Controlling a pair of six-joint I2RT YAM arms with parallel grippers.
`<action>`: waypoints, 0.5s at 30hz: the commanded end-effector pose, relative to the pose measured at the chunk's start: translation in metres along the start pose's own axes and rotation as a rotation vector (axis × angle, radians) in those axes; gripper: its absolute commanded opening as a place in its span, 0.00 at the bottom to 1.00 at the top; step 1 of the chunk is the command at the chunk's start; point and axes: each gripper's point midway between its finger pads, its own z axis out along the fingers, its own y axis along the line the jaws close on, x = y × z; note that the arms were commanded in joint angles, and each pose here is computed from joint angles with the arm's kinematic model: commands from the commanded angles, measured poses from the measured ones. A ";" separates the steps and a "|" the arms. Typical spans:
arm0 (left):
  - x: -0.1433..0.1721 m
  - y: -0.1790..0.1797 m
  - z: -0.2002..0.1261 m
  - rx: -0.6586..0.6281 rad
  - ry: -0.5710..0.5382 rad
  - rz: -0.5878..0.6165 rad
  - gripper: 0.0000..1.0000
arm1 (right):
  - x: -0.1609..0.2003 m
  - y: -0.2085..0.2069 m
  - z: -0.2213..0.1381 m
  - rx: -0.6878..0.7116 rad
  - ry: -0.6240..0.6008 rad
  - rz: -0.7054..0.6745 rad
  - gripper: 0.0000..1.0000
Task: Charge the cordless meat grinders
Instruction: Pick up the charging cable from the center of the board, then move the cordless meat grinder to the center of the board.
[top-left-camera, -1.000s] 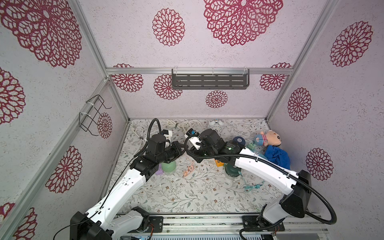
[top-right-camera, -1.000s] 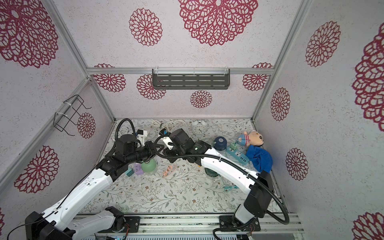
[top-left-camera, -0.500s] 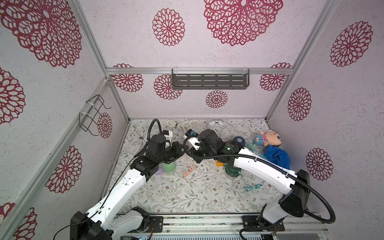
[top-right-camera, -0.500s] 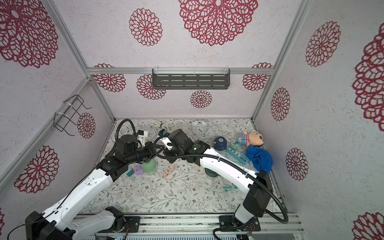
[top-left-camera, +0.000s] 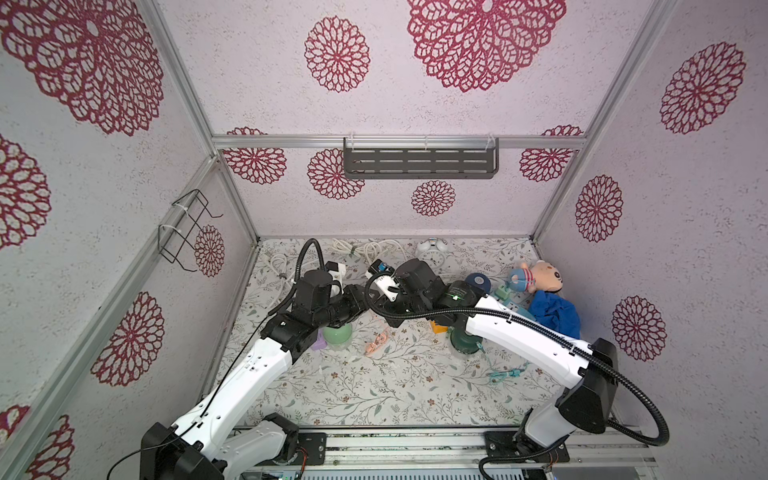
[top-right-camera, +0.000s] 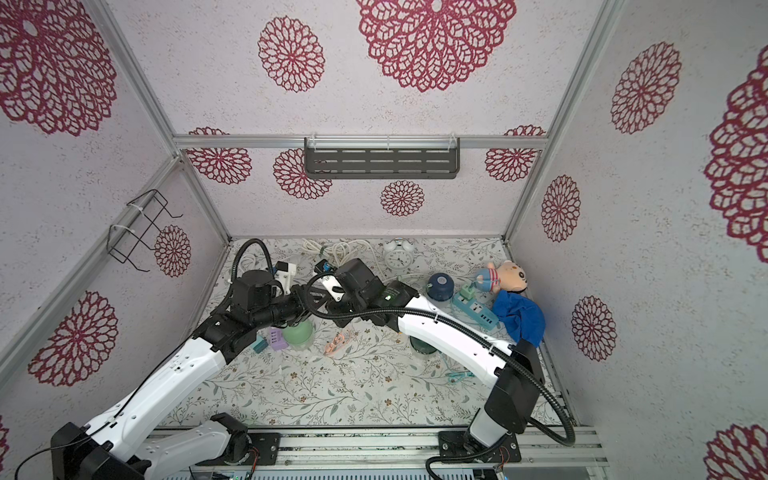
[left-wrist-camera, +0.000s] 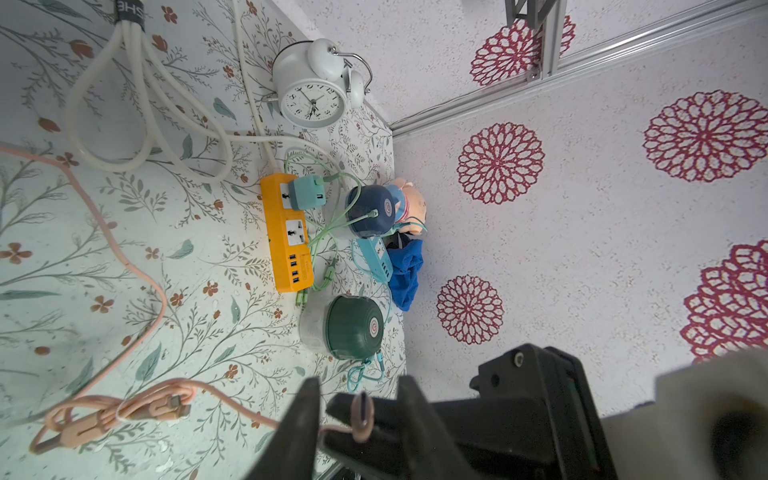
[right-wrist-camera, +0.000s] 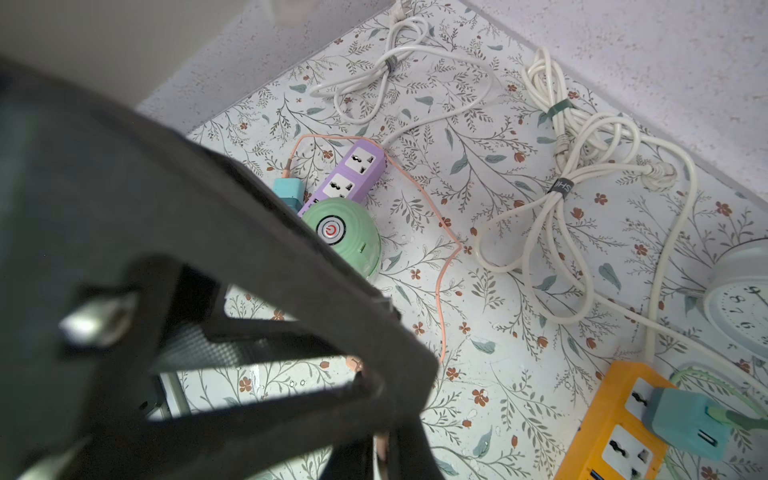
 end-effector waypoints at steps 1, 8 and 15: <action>-0.008 0.012 -0.017 -0.089 -0.061 0.034 0.78 | -0.007 -0.004 -0.012 0.026 -0.039 -0.001 0.00; -0.025 0.105 -0.067 -0.614 -0.193 0.164 0.97 | 0.032 -0.015 -0.006 0.068 0.023 0.014 0.00; -0.025 0.156 -0.048 -0.837 -0.110 0.226 0.97 | 0.057 -0.016 -0.003 0.066 0.039 0.052 0.00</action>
